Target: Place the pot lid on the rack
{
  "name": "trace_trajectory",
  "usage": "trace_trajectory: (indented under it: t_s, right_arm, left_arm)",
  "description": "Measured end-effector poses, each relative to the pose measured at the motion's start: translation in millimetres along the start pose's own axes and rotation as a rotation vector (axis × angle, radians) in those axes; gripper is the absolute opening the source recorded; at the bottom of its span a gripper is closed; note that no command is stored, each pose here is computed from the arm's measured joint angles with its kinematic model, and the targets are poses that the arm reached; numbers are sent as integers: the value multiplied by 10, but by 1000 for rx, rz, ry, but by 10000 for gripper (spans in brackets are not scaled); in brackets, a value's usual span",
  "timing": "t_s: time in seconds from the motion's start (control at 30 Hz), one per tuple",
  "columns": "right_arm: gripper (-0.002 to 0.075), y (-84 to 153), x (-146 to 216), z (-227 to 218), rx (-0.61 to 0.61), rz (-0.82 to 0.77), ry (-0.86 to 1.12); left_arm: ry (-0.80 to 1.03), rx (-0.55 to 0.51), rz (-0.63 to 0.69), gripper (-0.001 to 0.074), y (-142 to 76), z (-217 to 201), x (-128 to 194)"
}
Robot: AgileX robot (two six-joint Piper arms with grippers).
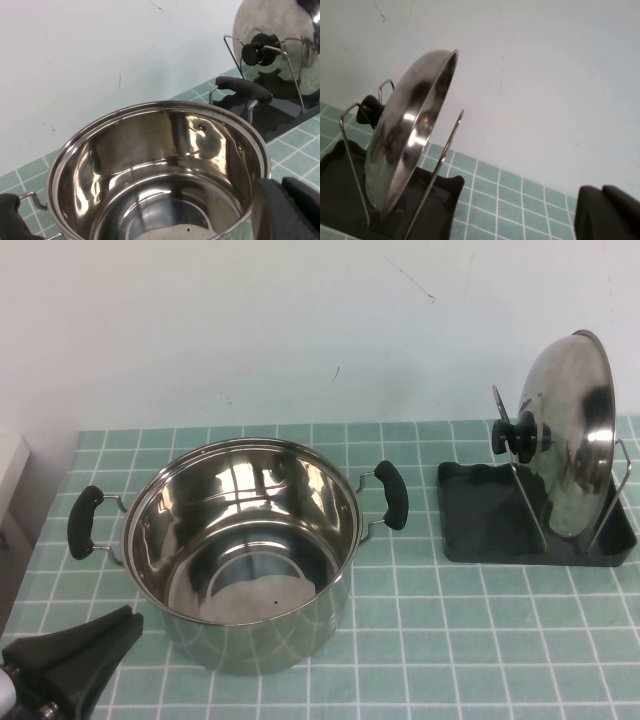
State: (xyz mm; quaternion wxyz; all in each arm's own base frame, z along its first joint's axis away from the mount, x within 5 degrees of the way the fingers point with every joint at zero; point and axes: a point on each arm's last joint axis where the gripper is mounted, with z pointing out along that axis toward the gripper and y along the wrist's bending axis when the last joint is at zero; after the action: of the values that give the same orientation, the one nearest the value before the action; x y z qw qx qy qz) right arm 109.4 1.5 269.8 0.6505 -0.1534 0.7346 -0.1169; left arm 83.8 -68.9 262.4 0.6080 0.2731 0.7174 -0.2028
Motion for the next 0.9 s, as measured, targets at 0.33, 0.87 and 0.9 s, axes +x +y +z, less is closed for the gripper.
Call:
trace_trajectory:
  t_s: [0.33,0.87,0.9]
  right_arm:
    - [-3,-2,0,0,2,2,0]
    - [-3,-2,0,0,2,2,0]
    - [-3,-2,0,0,2,2,0]
  left_arm:
    - [-14,-106,-96,-2,90,-160,215]
    - [-114,-519,-316,-2,268,-434,829]
    - [-105,-521,-318,-2,262,-443,843]
